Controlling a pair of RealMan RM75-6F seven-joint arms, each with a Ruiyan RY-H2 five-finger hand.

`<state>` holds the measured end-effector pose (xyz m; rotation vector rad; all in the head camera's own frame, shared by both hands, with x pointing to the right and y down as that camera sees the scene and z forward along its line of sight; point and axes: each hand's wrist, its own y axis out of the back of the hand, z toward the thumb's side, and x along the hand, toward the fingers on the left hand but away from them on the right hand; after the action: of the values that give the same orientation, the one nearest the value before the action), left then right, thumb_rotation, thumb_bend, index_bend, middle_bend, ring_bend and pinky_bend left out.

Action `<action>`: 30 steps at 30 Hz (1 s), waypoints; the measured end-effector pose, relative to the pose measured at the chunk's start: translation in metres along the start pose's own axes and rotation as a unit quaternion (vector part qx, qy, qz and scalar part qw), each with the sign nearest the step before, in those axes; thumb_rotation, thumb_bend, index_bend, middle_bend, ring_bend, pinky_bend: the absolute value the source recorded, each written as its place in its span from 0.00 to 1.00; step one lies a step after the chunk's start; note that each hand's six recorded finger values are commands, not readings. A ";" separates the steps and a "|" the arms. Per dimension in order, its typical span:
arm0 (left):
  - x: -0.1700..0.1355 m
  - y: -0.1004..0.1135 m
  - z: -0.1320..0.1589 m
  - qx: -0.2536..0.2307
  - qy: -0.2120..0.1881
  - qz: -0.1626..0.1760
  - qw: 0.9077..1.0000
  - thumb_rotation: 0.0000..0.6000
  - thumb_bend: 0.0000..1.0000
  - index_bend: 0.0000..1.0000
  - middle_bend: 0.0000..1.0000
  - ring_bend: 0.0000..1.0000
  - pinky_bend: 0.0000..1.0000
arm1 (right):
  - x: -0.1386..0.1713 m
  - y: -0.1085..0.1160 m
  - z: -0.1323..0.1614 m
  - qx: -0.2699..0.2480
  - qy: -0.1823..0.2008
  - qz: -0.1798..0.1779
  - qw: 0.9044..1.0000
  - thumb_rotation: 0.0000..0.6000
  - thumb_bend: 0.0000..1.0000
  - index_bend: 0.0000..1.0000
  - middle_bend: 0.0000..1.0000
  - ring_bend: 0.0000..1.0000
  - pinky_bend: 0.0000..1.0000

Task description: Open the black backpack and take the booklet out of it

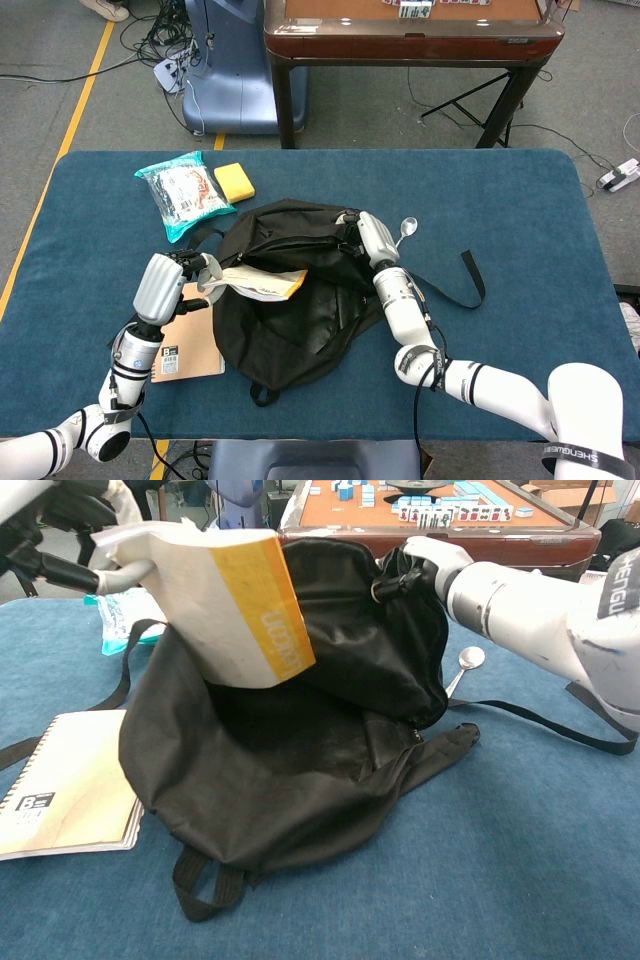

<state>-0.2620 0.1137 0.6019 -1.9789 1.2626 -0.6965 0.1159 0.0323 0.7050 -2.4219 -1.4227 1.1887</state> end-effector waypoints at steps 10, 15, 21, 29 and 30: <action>0.007 0.041 -0.003 -0.038 0.017 0.060 0.997 1.00 0.47 0.76 0.80 0.64 0.69 | 0.008 -0.009 -0.017 0.039 -0.006 0.026 0.999 1.00 0.77 0.64 0.29 0.19 0.30; 0.015 0.075 -0.011 -0.035 0.032 0.106 0.993 1.00 0.47 0.76 0.80 0.64 0.69 | 0.018 -0.022 -0.025 0.067 0.002 0.063 0.996 1.00 0.55 0.42 0.19 0.13 0.26; 0.023 0.088 -0.024 -0.012 0.052 0.115 0.992 1.00 0.47 0.76 0.80 0.64 0.69 | 0.044 -0.041 -0.028 0.125 0.027 0.134 0.983 1.00 0.29 0.00 0.03 0.00 0.14; 0.034 0.076 -0.043 0.059 0.066 0.102 0.991 1.00 0.47 0.76 0.80 0.64 0.69 | 0.079 -0.035 -0.018 0.145 0.073 0.159 0.974 1.00 0.28 0.00 0.02 0.00 0.13; 0.035 0.071 -0.046 0.073 0.066 0.098 0.990 1.00 0.47 0.76 0.80 0.64 0.69 | 0.083 -0.029 -0.017 0.143 0.078 0.155 0.974 1.00 0.28 0.00 0.02 0.00 0.13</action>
<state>-0.3216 0.0484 0.5778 -1.6873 1.4199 -0.8087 0.1285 0.1177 0.6815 -2.5183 -0.7878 1.1356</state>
